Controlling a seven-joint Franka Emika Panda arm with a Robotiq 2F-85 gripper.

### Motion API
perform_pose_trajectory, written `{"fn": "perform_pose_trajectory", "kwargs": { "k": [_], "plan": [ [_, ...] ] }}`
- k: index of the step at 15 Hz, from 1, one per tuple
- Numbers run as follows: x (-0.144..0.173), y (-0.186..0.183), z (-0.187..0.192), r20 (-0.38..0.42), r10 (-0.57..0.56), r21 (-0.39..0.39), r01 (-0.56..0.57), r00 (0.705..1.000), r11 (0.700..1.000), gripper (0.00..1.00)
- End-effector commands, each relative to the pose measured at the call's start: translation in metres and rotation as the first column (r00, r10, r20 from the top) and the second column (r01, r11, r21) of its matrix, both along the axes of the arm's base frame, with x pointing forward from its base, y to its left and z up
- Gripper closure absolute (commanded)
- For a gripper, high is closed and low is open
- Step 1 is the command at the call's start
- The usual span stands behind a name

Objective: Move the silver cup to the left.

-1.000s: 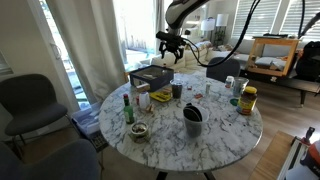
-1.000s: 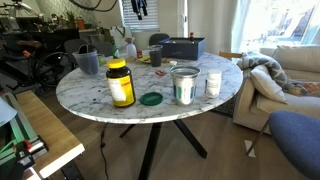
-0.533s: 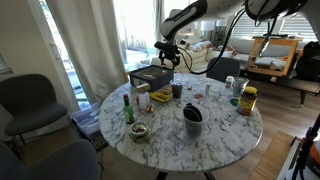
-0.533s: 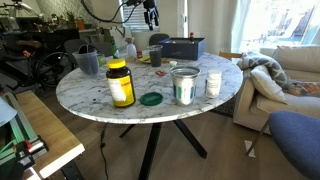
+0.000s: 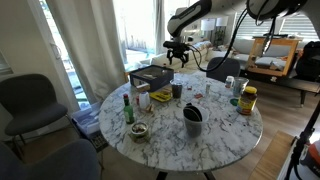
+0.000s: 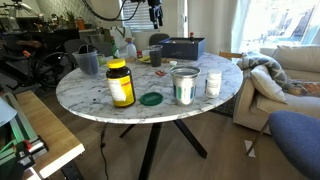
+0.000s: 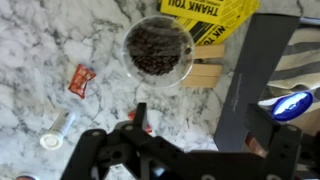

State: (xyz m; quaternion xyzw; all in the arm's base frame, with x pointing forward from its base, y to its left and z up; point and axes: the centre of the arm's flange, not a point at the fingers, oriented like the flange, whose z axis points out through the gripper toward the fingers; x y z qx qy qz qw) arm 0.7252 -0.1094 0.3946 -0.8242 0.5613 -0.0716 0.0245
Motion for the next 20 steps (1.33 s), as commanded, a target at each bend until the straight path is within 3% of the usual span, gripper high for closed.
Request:
{"fn": "perform_pose_trajectory", "kwargs": {
  "k": [1, 4, 7, 11, 15, 18, 19, 20],
  "plan": [
    [-0.045, -0.054, 0.006, -0.117, 0.163, 0.031, -0.160, 0.980, 0.987, 0.00],
    [-0.085, -0.100, -0.003, -0.232, 0.223, 0.078, -0.211, 0.947, 0.974, 0.00],
    [-0.120, -0.154, -0.021, -0.320, 0.115, 0.111, -0.084, 0.940, 0.990, 0.00],
    [-0.131, -0.213, -0.045, -0.220, -0.131, 0.066, 0.149, 0.967, 0.987, 0.00],
    [-0.131, -0.234, -0.071, -0.134, -0.319, 0.078, 0.331, 0.938, 0.940, 0.00],
    [-0.128, -0.235, -0.083, -0.128, -0.404, 0.089, 0.417, 0.906, 0.905, 0.00],
    [-0.127, -0.238, -0.074, -0.146, -0.346, 0.068, 0.358, 0.927, 0.931, 0.00],
    [-0.126, -0.238, -0.078, -0.144, -0.365, 0.070, 0.377, 0.920, 0.923, 0.00]
  ]
}}
